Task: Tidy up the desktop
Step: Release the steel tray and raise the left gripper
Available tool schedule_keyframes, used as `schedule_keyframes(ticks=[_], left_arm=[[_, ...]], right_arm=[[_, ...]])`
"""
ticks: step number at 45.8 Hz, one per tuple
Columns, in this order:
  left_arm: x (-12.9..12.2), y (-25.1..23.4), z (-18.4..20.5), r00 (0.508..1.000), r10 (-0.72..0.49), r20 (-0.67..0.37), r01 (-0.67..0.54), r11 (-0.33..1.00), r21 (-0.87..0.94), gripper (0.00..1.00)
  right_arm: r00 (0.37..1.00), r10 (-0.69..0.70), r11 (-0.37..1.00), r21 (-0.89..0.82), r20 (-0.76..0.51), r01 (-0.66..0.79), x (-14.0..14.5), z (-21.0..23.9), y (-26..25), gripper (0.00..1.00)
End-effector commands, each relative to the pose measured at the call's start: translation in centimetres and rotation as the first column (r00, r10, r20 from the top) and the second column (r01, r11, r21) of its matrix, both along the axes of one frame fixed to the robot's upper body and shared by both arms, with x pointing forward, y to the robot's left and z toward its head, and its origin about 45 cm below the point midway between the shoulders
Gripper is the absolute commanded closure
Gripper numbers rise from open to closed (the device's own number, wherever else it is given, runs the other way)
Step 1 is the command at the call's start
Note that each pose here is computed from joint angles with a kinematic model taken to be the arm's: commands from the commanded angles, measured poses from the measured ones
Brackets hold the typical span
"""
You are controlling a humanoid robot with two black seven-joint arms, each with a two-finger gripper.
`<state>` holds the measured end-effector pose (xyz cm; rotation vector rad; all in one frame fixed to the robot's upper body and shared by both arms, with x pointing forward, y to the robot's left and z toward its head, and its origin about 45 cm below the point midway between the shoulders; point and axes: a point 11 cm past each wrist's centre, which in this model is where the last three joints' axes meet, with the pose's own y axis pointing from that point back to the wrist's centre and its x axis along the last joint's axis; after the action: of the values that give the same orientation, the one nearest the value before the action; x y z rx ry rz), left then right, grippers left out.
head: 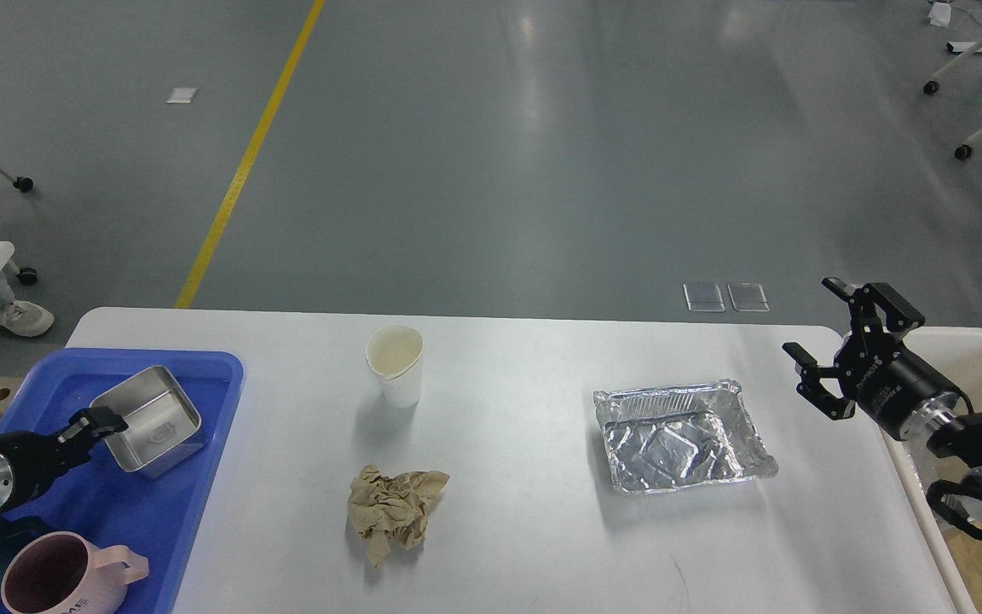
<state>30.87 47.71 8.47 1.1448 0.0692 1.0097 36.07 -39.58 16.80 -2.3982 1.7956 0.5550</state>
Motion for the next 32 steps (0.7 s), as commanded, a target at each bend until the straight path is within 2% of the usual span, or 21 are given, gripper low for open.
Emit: schedule_keyframes(ticks=[1, 4, 7, 12, 16, 26, 32], left_arm=[[0.9, 0.6, 1.4, 0.999, 0.007, 0.035, -0.007, 1.0, -0.007, 0.12], [1.4, 1.4, 2.7, 0.997, 0.033, 0.066, -0.032, 0.999, -0.02, 0.06], [2.2, 1.7, 4.0, 0.993, 0.058, 0.104, -0.054, 0.997, -0.048, 0.05], [4.7, 0.7, 7.0, 0.988, 0.041, 0.148, -0.023, 0.992, -0.121, 0.04], [7.6, -0.1, 11.4, 0.979, 0.0, 0.204, 0.033, 0.987, -0.157, 0.04], [14.9, -4.6, 22.9, 0.92, -0.082, 0.383, 0.142, 0.981, -0.13, 0.04], [17.7, -9.8, 26.3, 0.873, -0.096, 0.479, 0.218, 0.954, -0.206, 0.04]], right_arm=[[1.0, 0.0, 1.0, 0.0, 0.002, 0.0, 0.1, 0.1, 0.0, 0.0], [1.0, 0.0, 1.0, 0.0, 0.002, 0.0, 0.1, 0.1, 0.0, 0.0], [1.0, 0.001, 1.0, 0.0, 0.003, -0.001, 0.1, 0.1, 0.0, 0.0], [1.0, 0.0, 1.0, -0.001, 0.005, 0.0, 0.2, 0.2, 0.0, 0.0], [1.0, -0.001, 1.0, -0.001, 0.004, 0.001, 0.2, 0.2, 0.0, 0.0], [1.0, -0.003, 1.0, -0.003, 0.008, 0.003, 0.3, 0.3, 0.0, 0.0], [1.0, -0.003, 1.0, -0.002, 0.009, 0.003, 0.4, 0.4, 0.1, 0.0]])
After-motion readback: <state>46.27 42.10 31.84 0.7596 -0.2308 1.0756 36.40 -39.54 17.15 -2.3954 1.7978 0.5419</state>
